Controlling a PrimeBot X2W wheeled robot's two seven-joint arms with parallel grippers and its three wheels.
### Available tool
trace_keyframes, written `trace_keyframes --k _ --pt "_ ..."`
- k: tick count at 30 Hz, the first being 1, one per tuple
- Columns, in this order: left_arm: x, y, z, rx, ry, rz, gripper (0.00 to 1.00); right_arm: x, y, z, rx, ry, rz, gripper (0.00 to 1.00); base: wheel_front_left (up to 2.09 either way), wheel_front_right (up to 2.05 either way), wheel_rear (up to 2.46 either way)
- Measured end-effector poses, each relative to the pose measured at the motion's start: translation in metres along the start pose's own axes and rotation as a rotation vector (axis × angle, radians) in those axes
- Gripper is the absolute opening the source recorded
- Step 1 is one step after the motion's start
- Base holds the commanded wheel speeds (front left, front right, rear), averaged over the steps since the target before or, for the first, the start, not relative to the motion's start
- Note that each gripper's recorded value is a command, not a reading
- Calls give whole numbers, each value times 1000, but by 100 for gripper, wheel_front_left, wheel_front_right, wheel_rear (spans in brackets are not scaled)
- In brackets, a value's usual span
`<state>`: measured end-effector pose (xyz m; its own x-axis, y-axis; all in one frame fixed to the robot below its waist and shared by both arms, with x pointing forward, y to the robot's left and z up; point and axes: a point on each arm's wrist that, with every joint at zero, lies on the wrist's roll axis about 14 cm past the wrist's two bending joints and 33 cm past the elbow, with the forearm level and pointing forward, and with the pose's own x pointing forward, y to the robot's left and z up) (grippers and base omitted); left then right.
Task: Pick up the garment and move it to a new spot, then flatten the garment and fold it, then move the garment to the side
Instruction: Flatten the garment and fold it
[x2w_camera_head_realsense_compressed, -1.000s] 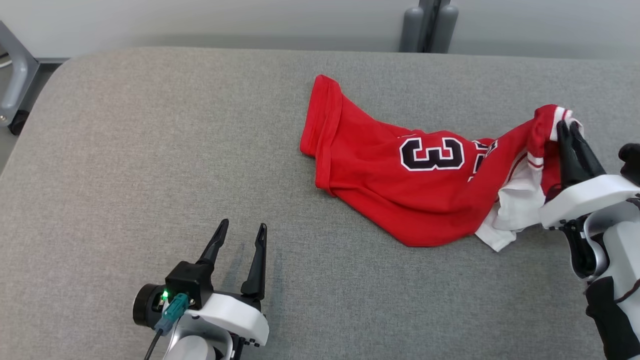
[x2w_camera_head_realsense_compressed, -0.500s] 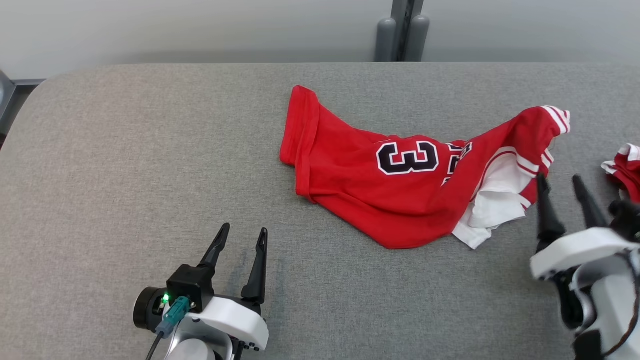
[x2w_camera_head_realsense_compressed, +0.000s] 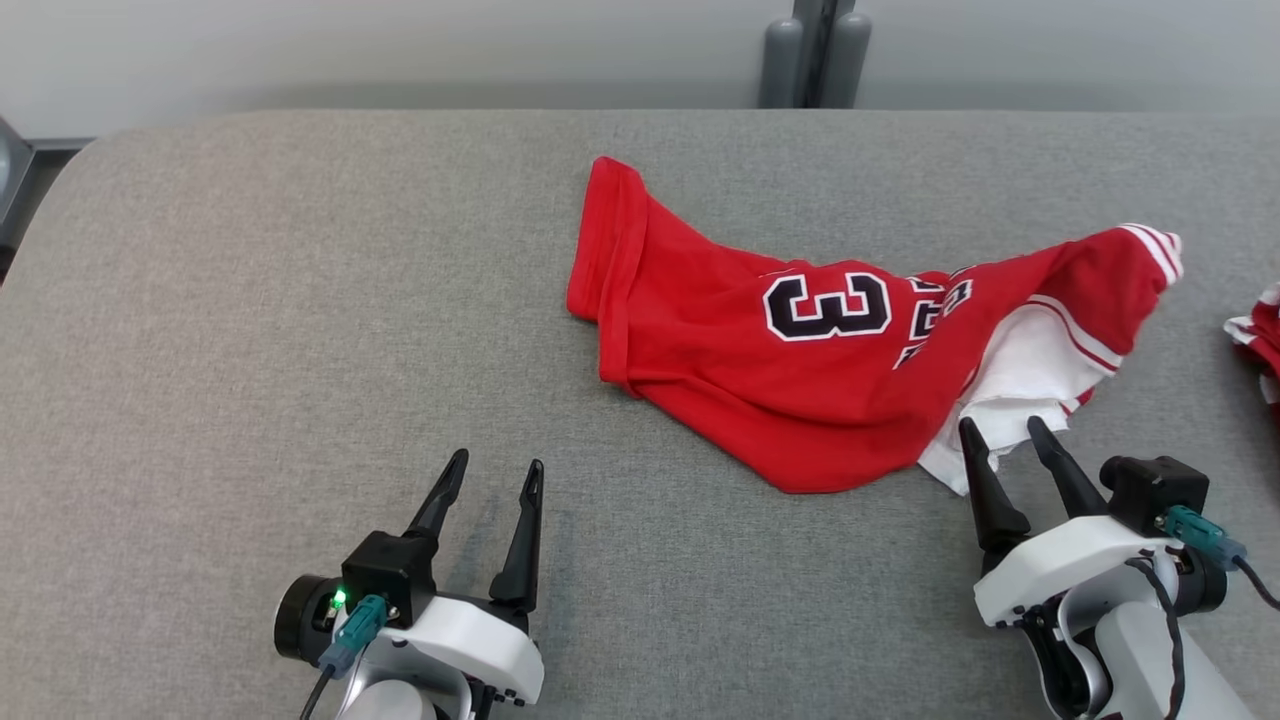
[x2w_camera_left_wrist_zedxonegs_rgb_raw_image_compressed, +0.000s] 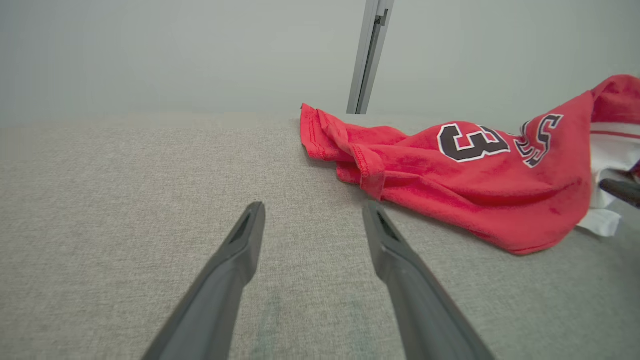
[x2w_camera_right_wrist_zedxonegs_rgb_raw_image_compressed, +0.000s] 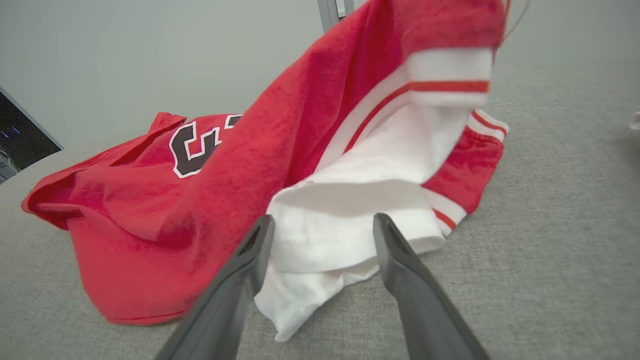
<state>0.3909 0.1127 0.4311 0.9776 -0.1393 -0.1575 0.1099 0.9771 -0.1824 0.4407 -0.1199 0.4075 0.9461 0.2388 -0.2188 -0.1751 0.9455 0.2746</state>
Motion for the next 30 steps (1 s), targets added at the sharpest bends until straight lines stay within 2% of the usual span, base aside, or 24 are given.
trace_keyframes --k 12,15,16,17,18,19,25,30 --pt "1 7 -7 -11 21 21 100 15 13 -1 37 -8 22 100 0 0 0" --pt "1 5 -8 -14 22 18 100 14 6 -2 42 -8 2 98 0 0 0" --pt "1 5 -8 -15 23 18 100 14 4 -3 42 -3 -4 88 0 0 0" --pt "2 5 -8 -16 23 17 100 14 2 -4 43 0 -10 57 0 0 0" --pt "2 5 -8 -16 25 17 100 14 1 -6 38 5 -13 40 0 0 0" --pt "3 5 -8 -16 25 17 100 14 0 -6 34 9 -13 0 0 0 0" --pt "5 6 -7 -16 22 18 100 18 0 3 32 -18 -14 0 0 0 0" --pt "6 2 -2 -8 5 4 100 14 5 48 50 -157 1 0 0 0 0"
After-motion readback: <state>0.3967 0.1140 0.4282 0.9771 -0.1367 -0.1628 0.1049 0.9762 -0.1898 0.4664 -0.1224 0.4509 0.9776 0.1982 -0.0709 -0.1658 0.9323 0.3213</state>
